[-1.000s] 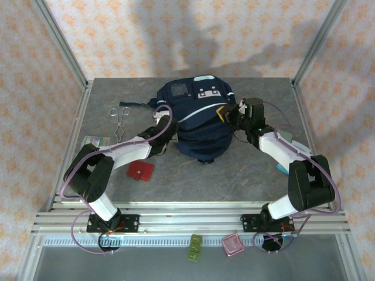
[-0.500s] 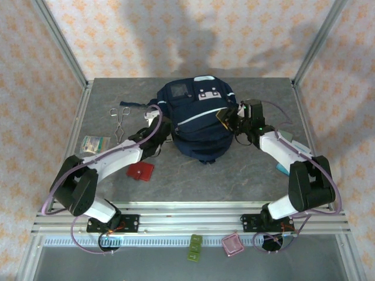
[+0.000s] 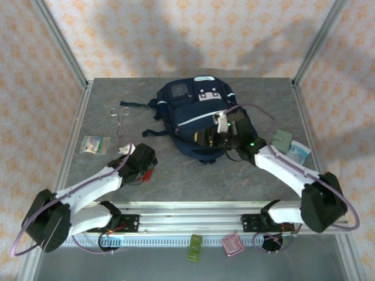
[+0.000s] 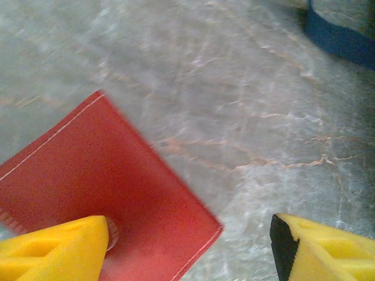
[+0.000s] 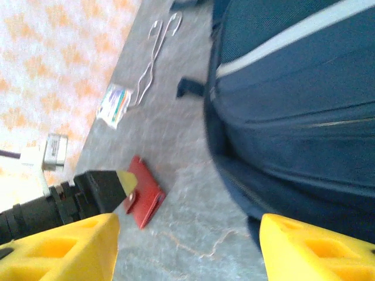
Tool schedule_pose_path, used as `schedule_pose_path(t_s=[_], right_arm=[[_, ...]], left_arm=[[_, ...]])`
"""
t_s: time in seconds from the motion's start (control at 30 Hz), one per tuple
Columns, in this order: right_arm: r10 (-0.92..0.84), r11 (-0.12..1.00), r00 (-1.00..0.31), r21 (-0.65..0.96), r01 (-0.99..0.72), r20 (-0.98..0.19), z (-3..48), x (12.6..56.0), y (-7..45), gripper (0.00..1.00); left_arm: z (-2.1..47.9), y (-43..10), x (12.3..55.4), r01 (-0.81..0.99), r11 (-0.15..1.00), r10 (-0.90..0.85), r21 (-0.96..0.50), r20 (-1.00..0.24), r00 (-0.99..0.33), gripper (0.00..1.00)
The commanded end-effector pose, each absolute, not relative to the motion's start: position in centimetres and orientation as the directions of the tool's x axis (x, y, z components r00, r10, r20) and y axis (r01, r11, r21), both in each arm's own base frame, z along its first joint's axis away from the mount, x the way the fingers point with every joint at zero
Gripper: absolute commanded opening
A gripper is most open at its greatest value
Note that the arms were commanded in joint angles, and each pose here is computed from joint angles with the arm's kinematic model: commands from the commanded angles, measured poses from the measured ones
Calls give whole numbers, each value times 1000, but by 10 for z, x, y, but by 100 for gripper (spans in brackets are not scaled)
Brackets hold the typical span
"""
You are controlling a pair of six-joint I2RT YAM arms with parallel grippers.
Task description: Pack books, pencil case, and school supplies into a backpack
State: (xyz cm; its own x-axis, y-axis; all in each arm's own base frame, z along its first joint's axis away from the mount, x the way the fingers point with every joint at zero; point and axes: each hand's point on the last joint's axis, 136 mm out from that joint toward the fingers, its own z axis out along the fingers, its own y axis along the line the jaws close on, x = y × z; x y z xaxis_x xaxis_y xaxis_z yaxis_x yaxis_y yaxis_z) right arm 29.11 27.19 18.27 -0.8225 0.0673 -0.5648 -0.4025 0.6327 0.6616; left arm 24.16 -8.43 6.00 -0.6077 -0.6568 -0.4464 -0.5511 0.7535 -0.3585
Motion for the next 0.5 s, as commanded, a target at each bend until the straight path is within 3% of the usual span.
schedule_pose_path(t_s=[0.0, 0.27, 0.47], right_arm=[[-15, 567, -796, 651, -505, -605, 188, 293, 310, 62], [-176, 532, -824, 652, -540, -539, 142, 290, 384, 60], [-217, 530, -856, 680, -506, -469, 112, 297, 411, 57]], left_arm=[[53, -73, 223, -643, 645, -763, -413, -386, -518, 74], [33, -61, 214, -670, 602, -798, -435, -372, -475, 66], [16, -62, 217, -660, 639, -768, -394, -375, -519, 57]])
